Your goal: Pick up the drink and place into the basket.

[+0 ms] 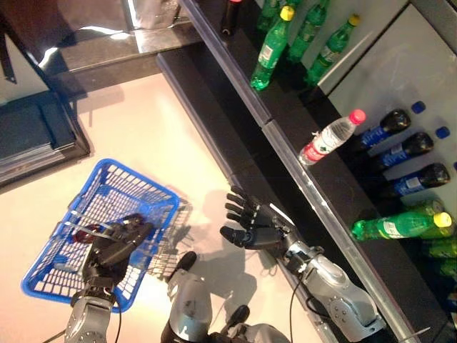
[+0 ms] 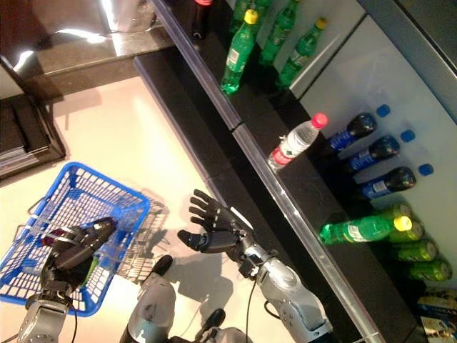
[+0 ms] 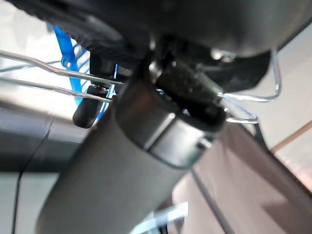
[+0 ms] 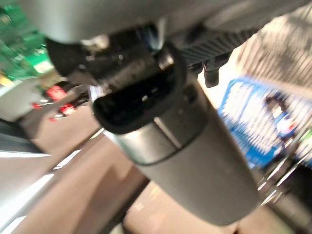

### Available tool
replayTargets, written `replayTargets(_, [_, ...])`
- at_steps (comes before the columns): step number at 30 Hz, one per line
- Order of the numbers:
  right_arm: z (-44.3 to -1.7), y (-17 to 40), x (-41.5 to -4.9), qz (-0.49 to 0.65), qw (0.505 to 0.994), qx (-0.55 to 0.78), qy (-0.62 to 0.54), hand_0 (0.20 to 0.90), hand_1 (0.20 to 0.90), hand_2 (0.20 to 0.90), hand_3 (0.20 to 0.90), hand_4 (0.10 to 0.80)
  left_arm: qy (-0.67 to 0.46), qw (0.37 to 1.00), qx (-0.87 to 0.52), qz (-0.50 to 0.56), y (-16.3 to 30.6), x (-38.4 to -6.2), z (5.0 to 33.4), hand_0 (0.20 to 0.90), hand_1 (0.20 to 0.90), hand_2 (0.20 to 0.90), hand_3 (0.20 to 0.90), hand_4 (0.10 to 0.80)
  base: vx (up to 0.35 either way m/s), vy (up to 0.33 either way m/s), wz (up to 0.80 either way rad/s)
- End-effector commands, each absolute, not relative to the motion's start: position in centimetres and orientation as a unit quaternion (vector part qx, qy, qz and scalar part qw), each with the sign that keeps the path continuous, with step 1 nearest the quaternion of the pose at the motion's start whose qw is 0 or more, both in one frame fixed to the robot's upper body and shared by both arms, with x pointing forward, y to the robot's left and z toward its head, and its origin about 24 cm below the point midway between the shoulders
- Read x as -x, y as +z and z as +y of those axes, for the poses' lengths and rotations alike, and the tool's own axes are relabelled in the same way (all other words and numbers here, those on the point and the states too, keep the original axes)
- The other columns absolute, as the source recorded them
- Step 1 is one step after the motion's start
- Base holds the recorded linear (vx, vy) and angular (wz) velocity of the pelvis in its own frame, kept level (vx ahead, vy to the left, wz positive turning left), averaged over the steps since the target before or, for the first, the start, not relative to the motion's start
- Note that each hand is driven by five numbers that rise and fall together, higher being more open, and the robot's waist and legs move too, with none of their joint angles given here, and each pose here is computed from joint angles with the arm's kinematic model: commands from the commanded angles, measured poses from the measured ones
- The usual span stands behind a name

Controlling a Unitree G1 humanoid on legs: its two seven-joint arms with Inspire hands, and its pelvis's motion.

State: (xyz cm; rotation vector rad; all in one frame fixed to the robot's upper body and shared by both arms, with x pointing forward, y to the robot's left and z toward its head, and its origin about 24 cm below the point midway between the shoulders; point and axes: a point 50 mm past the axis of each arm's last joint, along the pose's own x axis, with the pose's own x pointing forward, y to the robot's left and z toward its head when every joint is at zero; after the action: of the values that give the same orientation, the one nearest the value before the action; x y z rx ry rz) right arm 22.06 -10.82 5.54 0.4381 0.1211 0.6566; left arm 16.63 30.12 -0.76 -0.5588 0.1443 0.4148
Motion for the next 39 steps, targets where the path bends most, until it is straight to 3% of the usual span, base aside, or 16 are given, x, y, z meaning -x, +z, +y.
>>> replayTargets(1, [-13.2,4.6,-20.3,0.028,0.92,-0.262,0.29,0.9,0.9,0.9,0.9,0.8,0.101,0.966,0.216,-0.099,4.6,-20.0,28.0,0.3,0.3,0.3,0.2,0.1,-0.014,-0.077,1.31])
replayTargets(10, [-15.0,-4.9,-16.6,0.184,0.933,-0.244,0.191,0.9,0.9,0.9,0.9,0.8,0.274,0.908,0.317,0.01,-3.0,-17.6,29.0,0.3,0.3,0.3,0.2,0.1,-0.084,-0.002,0.48])
replayTargets(13, [-18.1,-9.3,-14.1,0.295,0.945,-0.118,0.074,0.9,0.9,0.9,0.9,0.8,0.296,0.904,0.299,0.071,-5.0,-18.1,26.8,0.3,0.3,0.3,0.2,0.1,-0.049,0.331,0.97])
replayTargets(18, [-21.5,-12.5,-10.7,0.406,0.913,0.002,0.04,0.9,0.9,0.9,0.9,0.8,0.376,0.864,0.316,0.111,-7.8,-14.9,26.0,0.3,0.3,0.3,0.2,0.1,0.074,0.531,0.01])
replayTargets(22, [-21.8,-13.0,-10.1,0.432,0.902,0.002,0.018,0.9,0.9,0.9,0.9,0.8,0.363,0.87,0.307,0.132,-8.0,-16.1,25.1,0.3,0.3,0.3,0.2,0.1,0.123,0.478,0.04])
replayTargets(31, [-21.8,-14.7,-9.0,0.486,0.869,0.045,-0.076,0.9,0.9,0.9,0.9,0.8,0.349,0.886,0.277,0.13,-6.6,-17.6,26.3,0.3,0.3,0.3,0.2,0.1,0.226,0.554,0.31])
replayTargets(34, [-23.0,-15.3,-7.3,0.516,0.842,0.011,-0.16,0.9,0.9,0.9,0.9,0.8,0.32,0.898,0.264,0.145,-7.2,-18.1,25.6,0.3,0.3,0.3,0.2,0.1,0.29,0.373,0.55])
replayTargets(39, [-23.8,-16.0,-5.0,0.547,0.816,-0.008,-0.186,0.9,0.9,0.9,0.9,0.8,0.307,0.897,0.271,0.169,-8.0,-18.8,23.9,0.3,0.3,0.3,0.2,0.1,0.294,0.147,0.7])
